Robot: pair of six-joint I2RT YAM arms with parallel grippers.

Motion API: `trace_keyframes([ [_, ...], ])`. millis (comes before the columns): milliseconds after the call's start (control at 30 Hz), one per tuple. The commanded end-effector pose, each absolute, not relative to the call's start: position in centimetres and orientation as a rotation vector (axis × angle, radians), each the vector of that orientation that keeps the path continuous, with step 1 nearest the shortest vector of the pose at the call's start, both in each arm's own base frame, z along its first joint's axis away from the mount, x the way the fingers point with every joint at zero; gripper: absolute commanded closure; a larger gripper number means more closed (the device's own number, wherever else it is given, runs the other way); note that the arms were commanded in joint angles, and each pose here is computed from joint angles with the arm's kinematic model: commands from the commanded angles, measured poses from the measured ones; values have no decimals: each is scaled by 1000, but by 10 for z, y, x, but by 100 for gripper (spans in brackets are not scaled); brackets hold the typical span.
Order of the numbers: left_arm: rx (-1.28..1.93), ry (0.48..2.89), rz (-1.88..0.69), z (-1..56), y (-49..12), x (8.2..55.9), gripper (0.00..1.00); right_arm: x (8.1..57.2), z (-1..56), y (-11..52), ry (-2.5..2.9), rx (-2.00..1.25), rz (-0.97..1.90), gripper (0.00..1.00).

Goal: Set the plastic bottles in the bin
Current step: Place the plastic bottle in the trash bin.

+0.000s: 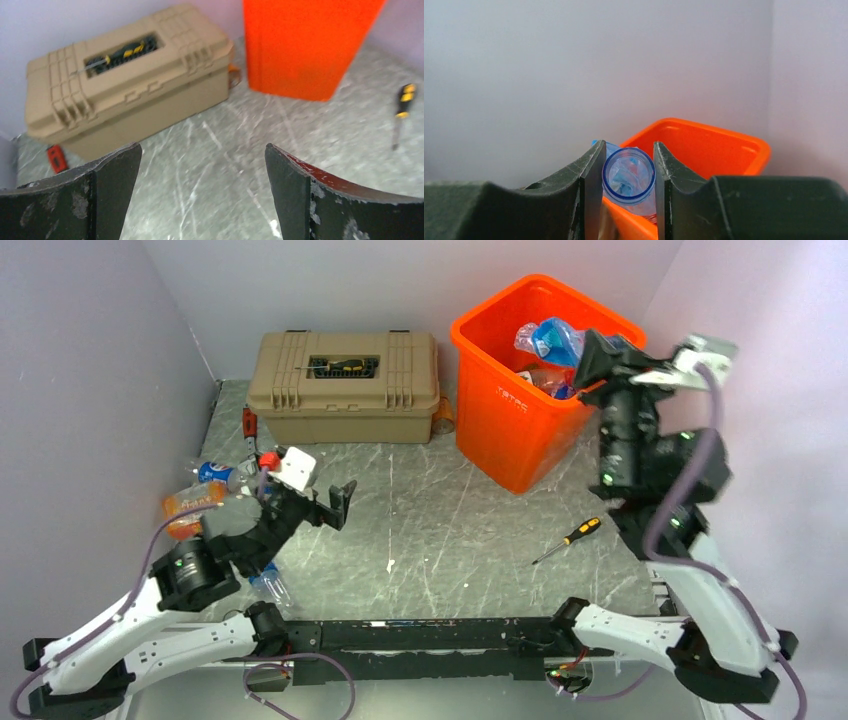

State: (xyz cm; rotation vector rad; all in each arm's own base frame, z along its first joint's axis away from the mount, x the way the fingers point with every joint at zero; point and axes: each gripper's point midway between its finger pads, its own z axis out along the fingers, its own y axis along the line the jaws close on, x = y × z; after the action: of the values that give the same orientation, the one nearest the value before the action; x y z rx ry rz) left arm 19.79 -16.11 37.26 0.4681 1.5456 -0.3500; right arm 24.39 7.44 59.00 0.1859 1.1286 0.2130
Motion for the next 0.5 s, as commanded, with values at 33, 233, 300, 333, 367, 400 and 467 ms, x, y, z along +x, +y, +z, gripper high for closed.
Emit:
trace_keyframes([
  [33, 357, 1549, -128, 346, -132, 218, 2, 283, 589, 46, 1114, 343, -41, 100],
  [233, 298, 1537, -157, 337, -118, 212, 2, 339, 573, 19, 1099, 411, -43, 100],
  [300, 296, 1536, -160, 333, -115, 210, 2, 359, 562, 12, 1093, 449, 13, 100],
  [333, 294, 1538, -158, 332, -113, 210, 2, 369, 556, 10, 1098, 457, 38, 100],
  [367, 293, 1538, -154, 332, -111, 209, 2, 379, 550, 7, 1103, 468, 56, 100],
  [400, 294, 1541, -146, 330, -110, 209, 2, 388, 543, 4, 1106, 484, 70, 100],
  [467, 292, 1545, -140, 329, -108, 209, 2, 408, 530, 1, 1121, 506, 95, 100],
])
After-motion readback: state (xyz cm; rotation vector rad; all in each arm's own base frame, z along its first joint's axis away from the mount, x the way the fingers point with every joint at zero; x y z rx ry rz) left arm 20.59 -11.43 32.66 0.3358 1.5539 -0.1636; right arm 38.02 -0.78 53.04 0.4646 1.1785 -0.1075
